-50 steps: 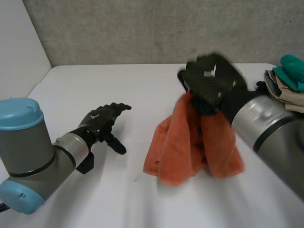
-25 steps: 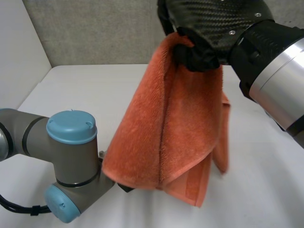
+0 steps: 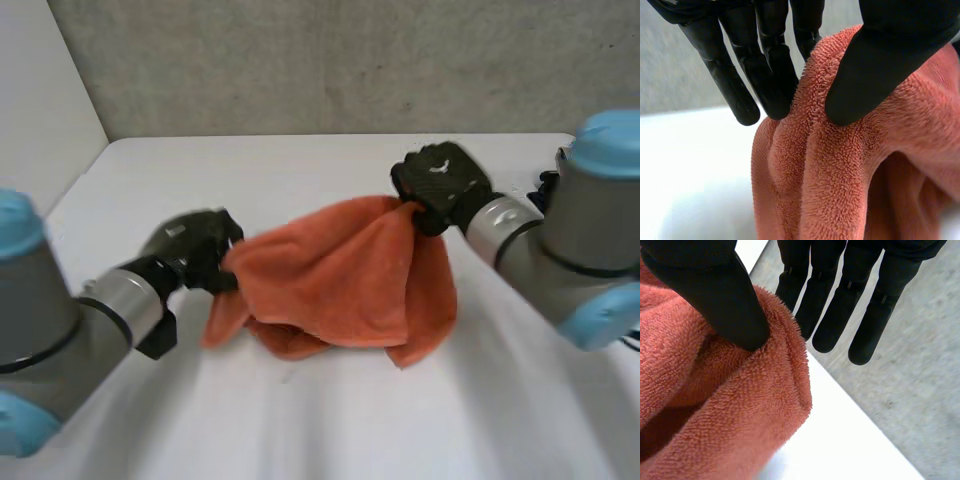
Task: Fold the laundry.
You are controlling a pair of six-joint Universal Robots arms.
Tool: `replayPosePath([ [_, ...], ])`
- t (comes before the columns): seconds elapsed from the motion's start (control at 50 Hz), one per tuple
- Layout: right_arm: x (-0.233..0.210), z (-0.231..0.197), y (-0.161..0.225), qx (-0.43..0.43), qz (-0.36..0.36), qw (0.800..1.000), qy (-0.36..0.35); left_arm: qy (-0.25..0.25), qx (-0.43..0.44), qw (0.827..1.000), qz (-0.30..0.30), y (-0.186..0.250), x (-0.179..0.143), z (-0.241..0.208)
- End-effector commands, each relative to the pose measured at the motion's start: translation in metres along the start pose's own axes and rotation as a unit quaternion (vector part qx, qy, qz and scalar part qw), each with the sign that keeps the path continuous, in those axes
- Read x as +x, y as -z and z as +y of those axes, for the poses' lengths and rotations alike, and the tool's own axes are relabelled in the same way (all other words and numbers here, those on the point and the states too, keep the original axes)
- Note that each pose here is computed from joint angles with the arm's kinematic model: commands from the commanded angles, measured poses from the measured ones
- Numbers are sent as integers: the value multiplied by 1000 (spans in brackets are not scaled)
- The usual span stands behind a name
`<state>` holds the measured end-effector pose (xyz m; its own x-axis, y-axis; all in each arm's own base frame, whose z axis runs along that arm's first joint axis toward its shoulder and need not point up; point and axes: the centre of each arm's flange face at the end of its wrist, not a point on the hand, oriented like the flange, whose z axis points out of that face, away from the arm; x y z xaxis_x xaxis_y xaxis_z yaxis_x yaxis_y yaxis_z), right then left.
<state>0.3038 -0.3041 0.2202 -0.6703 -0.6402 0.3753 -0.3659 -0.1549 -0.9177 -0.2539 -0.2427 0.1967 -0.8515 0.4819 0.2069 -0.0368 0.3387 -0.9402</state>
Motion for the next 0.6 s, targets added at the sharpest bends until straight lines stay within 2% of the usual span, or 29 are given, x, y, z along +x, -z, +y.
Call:
replayPosePath([
  [0.02, -11, 39, -51, 8, 32, 999, -6, -75, -52, 994, -62, -44, -19, 38],
  [0.08, -11, 37, -59, 16, 64, 998, -5, -74, -32, 994, -78, -52, -22, 27],
  [0.16, -8, 19, -51, 16, 95, 995, -8, -64, -4, 996, -64, -46, -16, 4],
  [0.26, 4, -12, -19, 5, 109, 994, -17, -61, 25, 997, -42, -20, -6, -23],
  [0.34, 11, -20, 14, -41, 104, 993, -40, -67, 33, 996, -39, 6, -4, -32],
  [0.44, 13, -13, 52, -126, 88, 984, -88, -78, -4, 996, -52, 26, -13, -16],
  [0.52, -7, 3, 81, -197, 35, 971, -129, -110, -69, 990, -62, 36, -24, 11],
  [0.6, -28, 18, 92, -213, -21, 966, -141, -136, -113, 982, -67, 36, -34, 31],
])
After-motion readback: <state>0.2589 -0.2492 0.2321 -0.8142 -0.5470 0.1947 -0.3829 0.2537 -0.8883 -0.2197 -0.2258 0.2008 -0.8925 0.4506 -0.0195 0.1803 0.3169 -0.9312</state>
